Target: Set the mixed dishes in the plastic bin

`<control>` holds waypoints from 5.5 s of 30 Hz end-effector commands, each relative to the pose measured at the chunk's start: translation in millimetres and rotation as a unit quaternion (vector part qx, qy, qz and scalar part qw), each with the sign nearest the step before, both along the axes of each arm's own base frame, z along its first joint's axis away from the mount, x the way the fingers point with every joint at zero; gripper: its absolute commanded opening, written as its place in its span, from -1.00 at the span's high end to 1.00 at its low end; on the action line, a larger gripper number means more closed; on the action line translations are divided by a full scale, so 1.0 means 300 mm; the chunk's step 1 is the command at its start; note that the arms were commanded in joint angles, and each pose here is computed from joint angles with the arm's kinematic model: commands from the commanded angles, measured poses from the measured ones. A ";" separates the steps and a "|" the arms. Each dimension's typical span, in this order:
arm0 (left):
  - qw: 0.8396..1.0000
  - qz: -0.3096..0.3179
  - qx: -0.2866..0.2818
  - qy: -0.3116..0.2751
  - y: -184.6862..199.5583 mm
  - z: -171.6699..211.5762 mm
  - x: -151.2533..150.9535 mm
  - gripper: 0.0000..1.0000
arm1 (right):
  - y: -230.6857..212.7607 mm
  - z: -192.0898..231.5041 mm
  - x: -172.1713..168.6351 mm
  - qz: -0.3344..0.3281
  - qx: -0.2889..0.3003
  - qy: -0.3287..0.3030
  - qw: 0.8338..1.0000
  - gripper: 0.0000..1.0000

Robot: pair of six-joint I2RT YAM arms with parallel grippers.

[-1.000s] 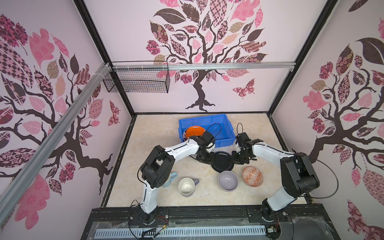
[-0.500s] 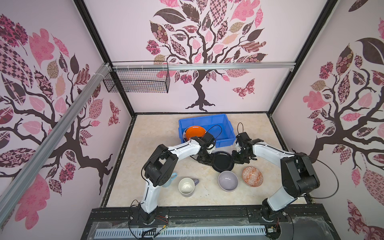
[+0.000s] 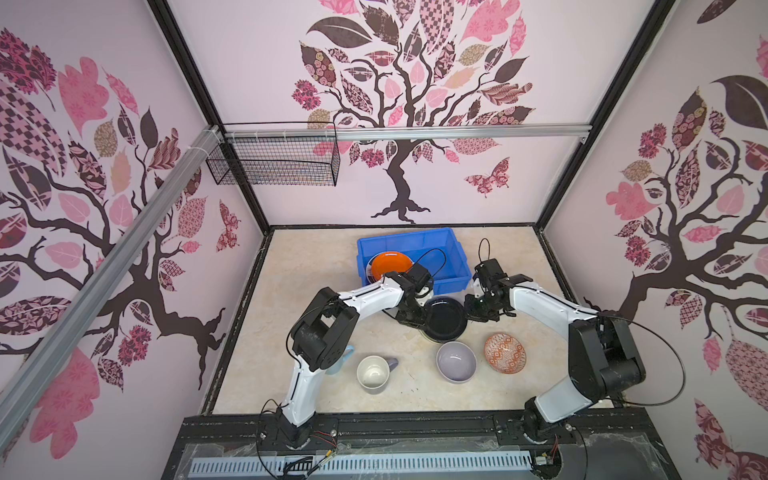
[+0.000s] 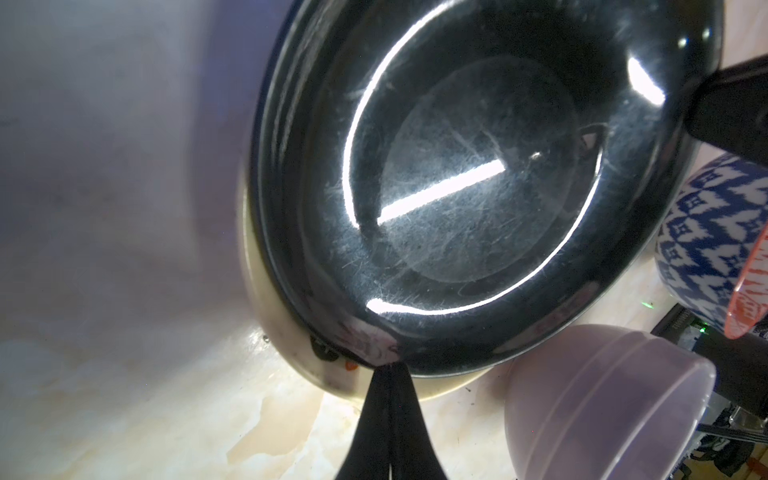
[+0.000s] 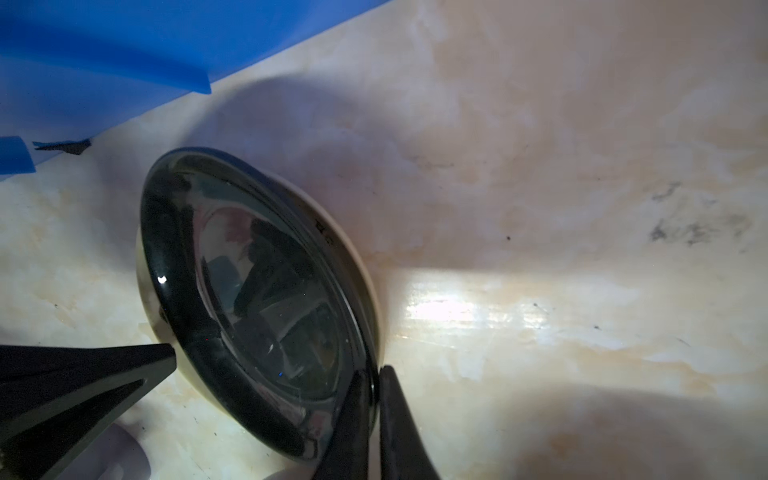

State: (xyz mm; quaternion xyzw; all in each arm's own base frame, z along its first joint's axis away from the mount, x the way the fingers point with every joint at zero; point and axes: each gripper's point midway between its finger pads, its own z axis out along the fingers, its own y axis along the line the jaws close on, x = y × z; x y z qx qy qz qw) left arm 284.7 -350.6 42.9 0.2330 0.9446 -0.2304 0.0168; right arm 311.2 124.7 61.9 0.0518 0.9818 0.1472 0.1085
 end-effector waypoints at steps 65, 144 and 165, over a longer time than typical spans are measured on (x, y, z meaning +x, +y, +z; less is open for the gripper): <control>0.999 -0.028 -0.033 0.030 -0.102 -0.014 -0.005 1.00 | -0.011 -0.076 0.010 -0.007 0.010 0.010 1.000 1.00; 0.948 0.259 -0.010 -0.185 0.724 0.613 0.194 -0.97 | 0.533 0.101 0.723 0.068 0.181 -0.055 0.980 1.00; 0.952 0.255 -0.013 -0.170 0.711 0.582 0.198 -0.96 | 0.573 -0.041 0.665 0.088 0.162 -0.004 0.983 1.00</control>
